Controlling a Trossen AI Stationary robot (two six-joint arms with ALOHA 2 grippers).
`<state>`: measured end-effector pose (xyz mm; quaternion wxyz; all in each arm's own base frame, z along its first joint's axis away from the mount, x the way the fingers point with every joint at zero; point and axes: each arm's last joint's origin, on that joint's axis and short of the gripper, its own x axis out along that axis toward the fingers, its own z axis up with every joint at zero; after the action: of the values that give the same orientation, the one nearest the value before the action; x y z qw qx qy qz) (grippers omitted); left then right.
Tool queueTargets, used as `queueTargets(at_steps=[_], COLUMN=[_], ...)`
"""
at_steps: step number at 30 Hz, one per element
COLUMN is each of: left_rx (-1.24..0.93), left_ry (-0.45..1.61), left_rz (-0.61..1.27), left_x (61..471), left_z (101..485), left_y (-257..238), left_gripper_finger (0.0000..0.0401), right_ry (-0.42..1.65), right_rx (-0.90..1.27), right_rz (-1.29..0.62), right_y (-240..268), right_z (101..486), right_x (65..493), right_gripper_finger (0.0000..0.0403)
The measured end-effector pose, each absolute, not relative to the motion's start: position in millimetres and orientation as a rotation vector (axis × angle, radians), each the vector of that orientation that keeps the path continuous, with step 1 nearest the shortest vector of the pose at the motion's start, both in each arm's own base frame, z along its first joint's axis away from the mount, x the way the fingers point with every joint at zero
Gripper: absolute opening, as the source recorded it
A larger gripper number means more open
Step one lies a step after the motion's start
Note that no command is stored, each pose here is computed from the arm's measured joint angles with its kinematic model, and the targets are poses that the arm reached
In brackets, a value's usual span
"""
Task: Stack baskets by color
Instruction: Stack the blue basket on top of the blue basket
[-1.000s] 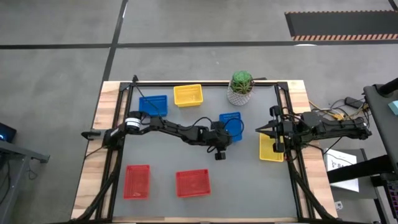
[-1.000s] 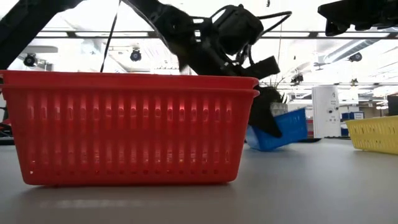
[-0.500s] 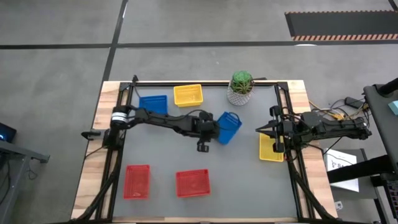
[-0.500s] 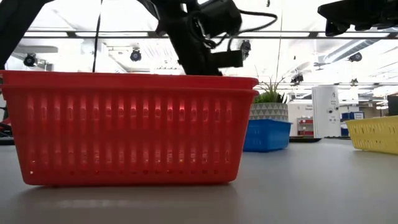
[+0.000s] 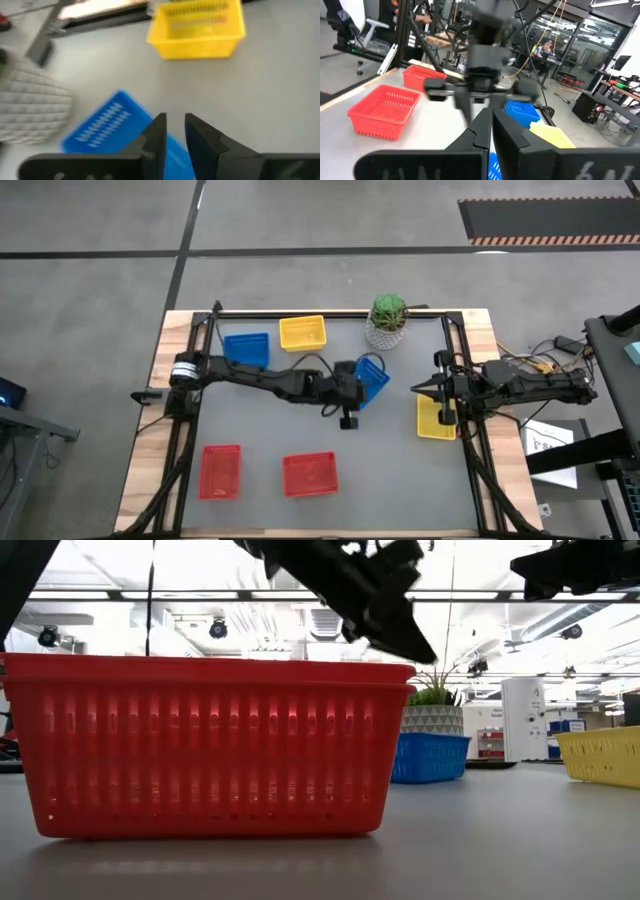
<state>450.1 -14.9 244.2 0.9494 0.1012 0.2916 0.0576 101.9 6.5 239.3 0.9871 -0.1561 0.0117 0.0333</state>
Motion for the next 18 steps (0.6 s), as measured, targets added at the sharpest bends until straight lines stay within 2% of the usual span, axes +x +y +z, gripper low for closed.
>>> queueTargets(at_steps=[10,18], left_rx=[0.078,0.05], left_ry=[0.645,0.694], left_rz=[0.099,0.123], left_x=[468,467], left_z=[194,184], left_y=[-24,-22], left_gripper_finger=[0.0003,0.0001], right_ry=[0.012,-0.021], right_rx=[-0.315,-0.307], right_rz=[0.064,0.06], right_y=[6,6], right_z=[239,242], right_x=[93,88], right_gripper_finger=[0.0009,0.0009])
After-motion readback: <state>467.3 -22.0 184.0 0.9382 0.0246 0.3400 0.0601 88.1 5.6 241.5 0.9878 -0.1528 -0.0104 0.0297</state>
